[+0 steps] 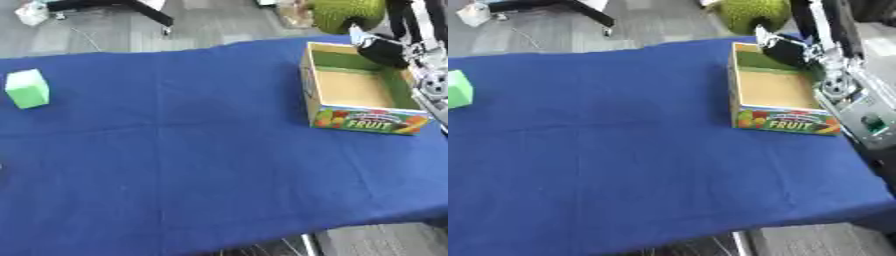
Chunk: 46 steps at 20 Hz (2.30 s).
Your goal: Pick up the objects with one hand, pass them to the other hand, and then place them into the box on the other side of the table.
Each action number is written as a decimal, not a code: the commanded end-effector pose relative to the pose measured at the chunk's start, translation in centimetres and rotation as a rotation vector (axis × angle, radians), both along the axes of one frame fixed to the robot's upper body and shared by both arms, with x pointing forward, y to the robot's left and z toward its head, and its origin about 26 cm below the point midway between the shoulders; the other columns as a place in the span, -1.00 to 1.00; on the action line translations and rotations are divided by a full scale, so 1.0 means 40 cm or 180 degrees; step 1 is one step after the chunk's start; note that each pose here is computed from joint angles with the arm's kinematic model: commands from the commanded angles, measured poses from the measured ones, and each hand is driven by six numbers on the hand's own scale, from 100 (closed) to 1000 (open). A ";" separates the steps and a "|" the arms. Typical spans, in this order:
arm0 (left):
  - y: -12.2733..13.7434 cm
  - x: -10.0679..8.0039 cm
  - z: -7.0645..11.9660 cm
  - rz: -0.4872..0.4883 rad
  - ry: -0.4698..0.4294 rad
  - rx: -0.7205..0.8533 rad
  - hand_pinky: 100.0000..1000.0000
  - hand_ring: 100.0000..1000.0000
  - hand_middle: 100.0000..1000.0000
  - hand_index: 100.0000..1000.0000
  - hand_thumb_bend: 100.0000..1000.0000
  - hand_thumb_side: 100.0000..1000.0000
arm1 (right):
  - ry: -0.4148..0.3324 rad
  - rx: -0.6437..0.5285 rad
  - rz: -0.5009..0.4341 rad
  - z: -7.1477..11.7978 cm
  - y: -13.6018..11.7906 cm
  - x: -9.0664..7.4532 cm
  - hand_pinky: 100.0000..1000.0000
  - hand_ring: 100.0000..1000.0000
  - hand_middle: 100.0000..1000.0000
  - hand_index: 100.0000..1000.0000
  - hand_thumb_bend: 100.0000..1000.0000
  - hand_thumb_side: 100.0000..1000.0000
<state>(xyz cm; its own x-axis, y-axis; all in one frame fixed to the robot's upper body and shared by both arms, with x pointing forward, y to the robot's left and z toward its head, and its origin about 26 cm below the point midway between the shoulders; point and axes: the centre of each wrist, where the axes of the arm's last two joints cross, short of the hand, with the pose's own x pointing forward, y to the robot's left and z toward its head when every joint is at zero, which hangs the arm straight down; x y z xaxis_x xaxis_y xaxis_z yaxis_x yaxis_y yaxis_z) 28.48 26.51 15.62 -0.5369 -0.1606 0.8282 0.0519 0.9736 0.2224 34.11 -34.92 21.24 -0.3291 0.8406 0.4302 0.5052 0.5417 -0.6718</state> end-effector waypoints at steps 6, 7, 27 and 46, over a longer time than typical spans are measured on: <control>-0.002 -0.005 0.007 0.0070 -0.0132 -0.0125 0.44 0.38 0.37 0.47 -0.35 0.27 | 0.0549 0.0019 -0.0775 -0.026 -0.106 0.047 -0.85 -1.00 -1.00 -0.32 -1.00 -0.86; -0.002 -0.005 0.006 0.0071 -0.0132 -0.0129 0.44 0.38 0.37 0.47 -0.35 0.27 | 0.0637 -0.0010 -0.0857 -0.031 -0.115 0.053 -0.78 -1.00 -0.93 -0.25 -1.00 -0.82; -0.008 -0.009 -0.007 0.0052 -0.0063 -0.0167 0.44 0.39 0.38 0.48 -0.35 0.28 | 0.2380 -0.0486 -0.1823 -0.190 -0.277 0.128 -0.14 -0.34 -0.20 0.80 -0.31 0.40; 0.013 -0.011 -0.003 0.0214 -0.0058 -0.0047 0.45 0.41 0.40 0.55 -0.33 0.26 | 0.0976 -0.0170 -0.1124 -0.096 -0.281 0.101 -0.33 -0.45 -0.28 0.86 -0.51 0.04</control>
